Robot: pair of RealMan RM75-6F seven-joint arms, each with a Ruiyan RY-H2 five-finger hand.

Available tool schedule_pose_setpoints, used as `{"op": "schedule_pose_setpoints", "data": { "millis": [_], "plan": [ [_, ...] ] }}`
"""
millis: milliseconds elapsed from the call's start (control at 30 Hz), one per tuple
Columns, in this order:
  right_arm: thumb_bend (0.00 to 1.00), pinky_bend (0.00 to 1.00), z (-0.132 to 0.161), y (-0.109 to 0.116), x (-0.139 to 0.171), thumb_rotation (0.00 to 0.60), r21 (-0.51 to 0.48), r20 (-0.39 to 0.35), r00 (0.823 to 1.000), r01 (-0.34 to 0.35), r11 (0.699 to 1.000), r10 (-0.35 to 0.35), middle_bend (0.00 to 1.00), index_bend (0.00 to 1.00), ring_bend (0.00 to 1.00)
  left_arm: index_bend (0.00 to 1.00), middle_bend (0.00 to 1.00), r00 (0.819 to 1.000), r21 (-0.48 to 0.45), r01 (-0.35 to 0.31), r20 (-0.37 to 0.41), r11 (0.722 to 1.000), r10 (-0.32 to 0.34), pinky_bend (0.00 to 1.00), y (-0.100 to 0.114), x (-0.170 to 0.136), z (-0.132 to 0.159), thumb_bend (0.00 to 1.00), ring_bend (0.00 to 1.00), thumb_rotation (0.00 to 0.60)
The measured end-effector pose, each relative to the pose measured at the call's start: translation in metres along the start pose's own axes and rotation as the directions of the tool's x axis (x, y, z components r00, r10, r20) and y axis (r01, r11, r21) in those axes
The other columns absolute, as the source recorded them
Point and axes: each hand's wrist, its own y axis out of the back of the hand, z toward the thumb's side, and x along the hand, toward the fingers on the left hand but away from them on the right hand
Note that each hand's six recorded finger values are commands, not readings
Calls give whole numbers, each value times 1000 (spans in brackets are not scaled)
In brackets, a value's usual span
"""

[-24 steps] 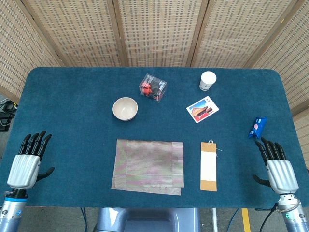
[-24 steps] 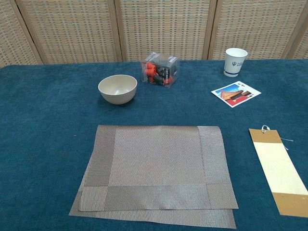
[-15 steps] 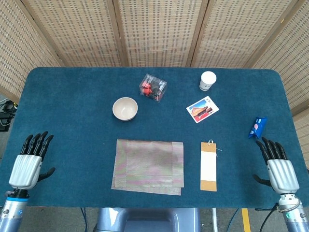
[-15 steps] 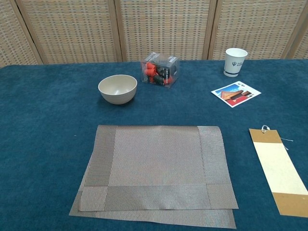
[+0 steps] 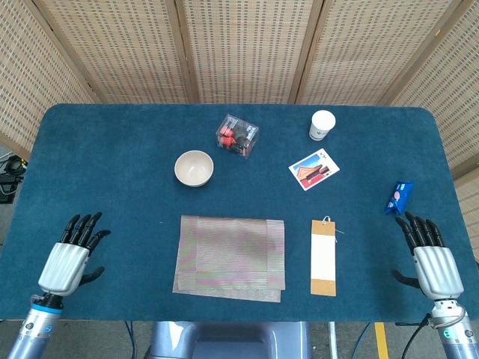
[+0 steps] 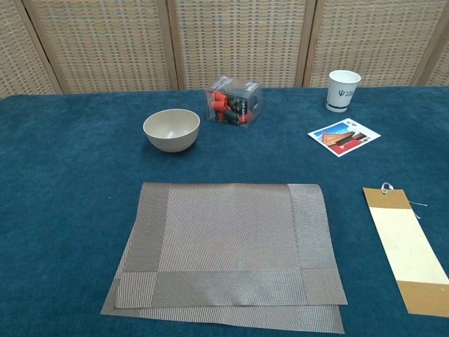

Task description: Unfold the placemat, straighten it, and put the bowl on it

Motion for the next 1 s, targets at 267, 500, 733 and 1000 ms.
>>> {"op": "schedule_pose_setpoints", "data": {
  "millis": [267, 500, 733, 1000],
  "plan": [
    [93, 0, 1, 6, 3, 600, -34, -6, 1000, 8, 999, -8, 0, 12, 0, 529, 0, 987, -3, 87, 139, 996, -86, 0, -39, 4, 49, 275, 0, 600],
    [93, 0, 1, 8, 4, 600, -46, -12, 1000, 5, 999, -5, 0, 12, 0, 395, 0, 954, 40, 139, 263, 989, -145, 0, -74, 12, 114, 337, 0, 600],
    [93, 0, 1, 10, 4, 600, -57, -17, 1000, 11, 998, -12, 0, 12, 0, 335, 0, 939, 46, 176, 291, 983, -182, 0, -86, 16, 138, 337, 0, 600],
    [93, 0, 1, 13, 5, 600, -66, -18, 1000, 20, 998, -21, 0, 12, 0, 432, 0, 935, 40, 185, 300, 982, -189, 0, -89, 16, 146, 337, 0, 600]
  ]
}}
